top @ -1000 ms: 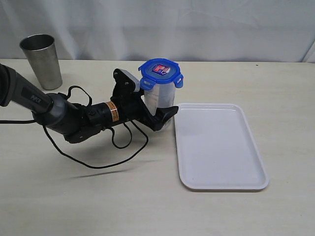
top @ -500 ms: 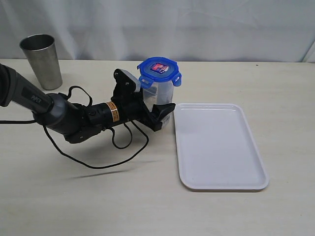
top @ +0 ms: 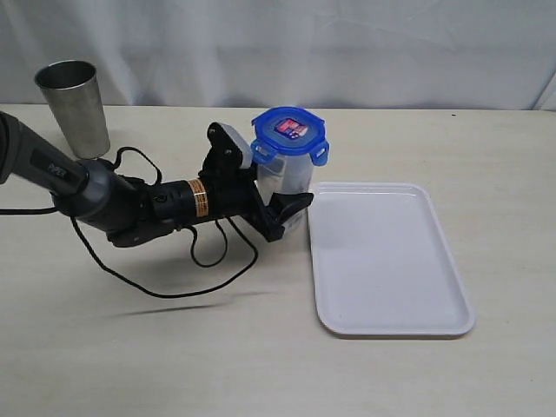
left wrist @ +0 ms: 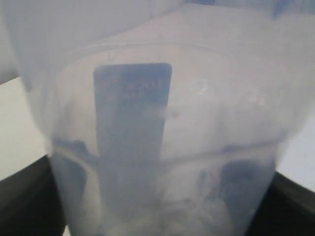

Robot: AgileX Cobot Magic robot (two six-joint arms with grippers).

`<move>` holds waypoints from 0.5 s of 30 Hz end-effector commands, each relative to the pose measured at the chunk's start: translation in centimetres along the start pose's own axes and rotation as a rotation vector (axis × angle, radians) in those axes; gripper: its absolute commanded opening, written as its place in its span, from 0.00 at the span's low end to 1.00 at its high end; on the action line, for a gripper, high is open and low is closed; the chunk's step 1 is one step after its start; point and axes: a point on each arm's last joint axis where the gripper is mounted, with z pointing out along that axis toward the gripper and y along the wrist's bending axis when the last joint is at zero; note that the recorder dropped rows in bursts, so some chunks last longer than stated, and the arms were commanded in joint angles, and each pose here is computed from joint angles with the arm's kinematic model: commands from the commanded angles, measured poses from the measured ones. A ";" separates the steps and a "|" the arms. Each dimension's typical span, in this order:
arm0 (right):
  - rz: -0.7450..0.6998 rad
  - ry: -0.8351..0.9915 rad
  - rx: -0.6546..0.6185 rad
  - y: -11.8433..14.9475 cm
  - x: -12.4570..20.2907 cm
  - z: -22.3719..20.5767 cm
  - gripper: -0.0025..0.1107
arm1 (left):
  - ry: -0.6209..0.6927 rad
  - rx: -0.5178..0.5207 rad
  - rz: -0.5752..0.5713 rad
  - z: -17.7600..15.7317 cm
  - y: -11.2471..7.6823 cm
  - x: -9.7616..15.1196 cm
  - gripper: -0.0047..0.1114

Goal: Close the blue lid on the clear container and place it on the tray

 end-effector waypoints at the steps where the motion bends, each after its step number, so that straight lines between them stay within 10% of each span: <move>1: 0.001 -0.012 0.004 0.0 0.0 0.0 0.06 | -0.031 0.076 -0.028 -0.9 0.4 -2.2 0.04; 15: 0.001 -0.012 0.004 0.0 0.0 0.0 0.06 | 0.067 0.584 0.144 -5.7 -0.3 -0.9 0.04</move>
